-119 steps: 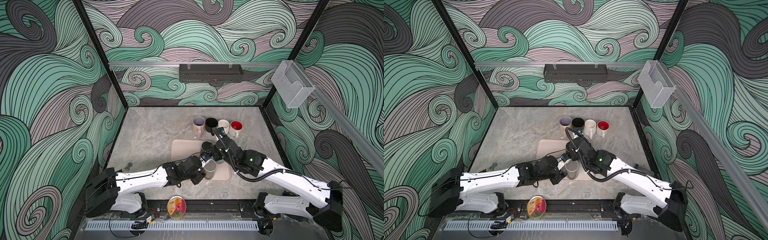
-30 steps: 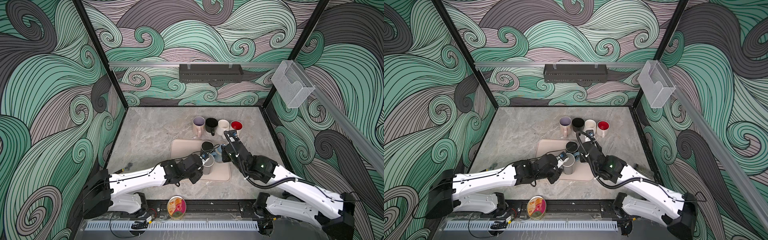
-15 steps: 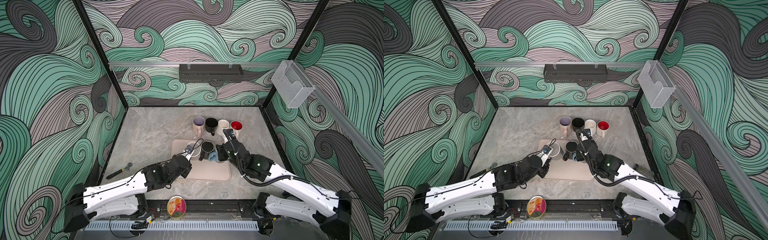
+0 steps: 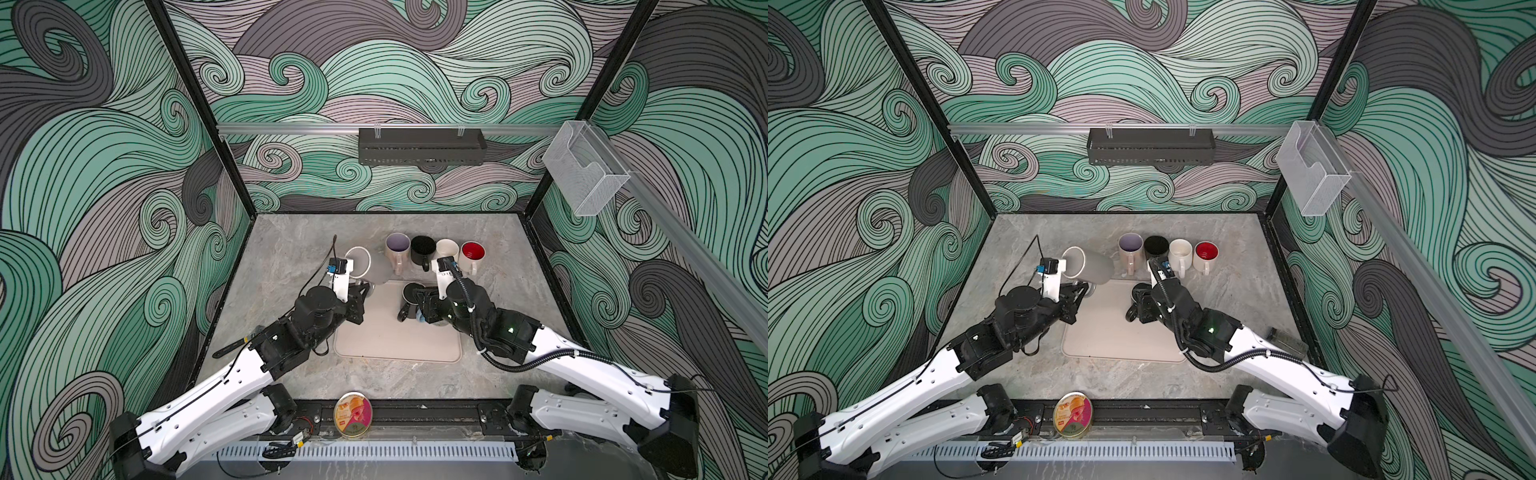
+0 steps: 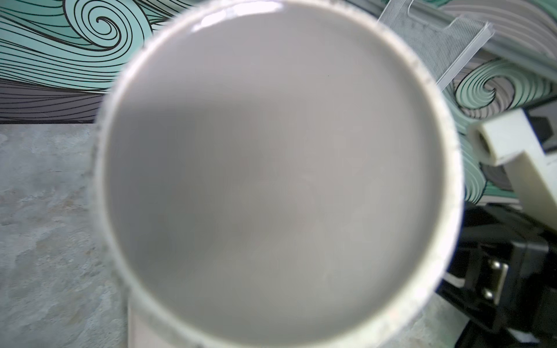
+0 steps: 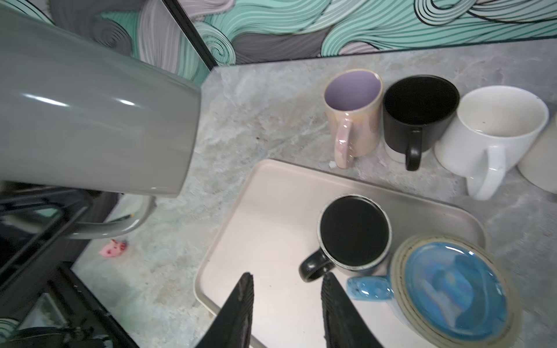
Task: Turn the mug right side up
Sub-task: Pick up the mug from the tray, then place the mug at the top-center of the table.
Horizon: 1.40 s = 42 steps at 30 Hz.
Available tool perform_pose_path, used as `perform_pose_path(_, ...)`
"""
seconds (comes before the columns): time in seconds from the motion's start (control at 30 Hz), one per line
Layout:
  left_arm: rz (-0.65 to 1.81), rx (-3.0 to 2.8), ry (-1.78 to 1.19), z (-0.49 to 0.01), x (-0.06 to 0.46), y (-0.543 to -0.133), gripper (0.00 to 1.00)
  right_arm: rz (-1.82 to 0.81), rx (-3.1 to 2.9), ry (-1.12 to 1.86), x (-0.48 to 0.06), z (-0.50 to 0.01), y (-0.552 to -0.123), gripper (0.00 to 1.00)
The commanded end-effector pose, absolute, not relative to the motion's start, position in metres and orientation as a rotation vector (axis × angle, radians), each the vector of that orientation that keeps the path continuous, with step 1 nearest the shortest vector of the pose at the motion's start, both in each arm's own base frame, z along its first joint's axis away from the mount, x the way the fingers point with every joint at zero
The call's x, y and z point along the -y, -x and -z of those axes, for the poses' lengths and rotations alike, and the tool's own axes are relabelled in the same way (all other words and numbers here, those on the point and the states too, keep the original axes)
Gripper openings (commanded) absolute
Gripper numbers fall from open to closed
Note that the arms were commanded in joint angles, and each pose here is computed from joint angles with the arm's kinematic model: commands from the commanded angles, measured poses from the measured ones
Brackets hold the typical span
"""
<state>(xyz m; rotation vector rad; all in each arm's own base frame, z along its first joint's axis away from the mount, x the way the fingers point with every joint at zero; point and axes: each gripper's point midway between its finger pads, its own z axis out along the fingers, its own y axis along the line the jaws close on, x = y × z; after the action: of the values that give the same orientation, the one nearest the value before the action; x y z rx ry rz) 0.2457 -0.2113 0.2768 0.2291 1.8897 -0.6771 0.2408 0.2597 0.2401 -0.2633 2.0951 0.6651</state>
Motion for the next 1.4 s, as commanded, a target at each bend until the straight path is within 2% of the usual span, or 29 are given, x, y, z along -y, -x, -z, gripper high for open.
perform_pose_path(0.0,0.983,-1.613,-0.155,-0.367,0.221,-0.237,0.0,-0.87,-1.999,0.235,-0.275,-0.262,-0.233,0.42)
perform_pose_path(0.2,1.181,-1.513,-0.092,-0.39,0.223,-0.238,0.0,-1.104,-1.878,0.238,-0.296,-0.286,-0.223,0.57)
perform_pose_path(0.4,1.37,-1.451,-0.041,-0.395,0.229,-0.241,0.0,-1.257,-1.777,0.243,-0.31,-0.312,-0.222,0.58)
perform_pose_path(0.63,1.493,-1.402,-0.031,-0.4,0.231,-0.234,0.0,-1.406,-1.645,0.208,-0.301,-0.347,-0.225,0.58)
perform_pose_path(0.87,1.627,-1.337,-0.043,-0.408,0.237,-0.226,0.0,-1.496,-1.577,0.181,-0.296,-0.369,-0.231,0.48)
perform_pose_path(1.13,1.689,-1.284,-0.056,-0.414,0.238,-0.222,0.0,-1.569,-1.556,0.177,-0.301,-0.378,-0.231,0.46)
perform_pose_path(1.37,1.747,-1.263,-0.089,-0.419,0.244,-0.218,0.0,-1.603,-1.552,0.17,-0.306,-0.382,-0.235,0.37)
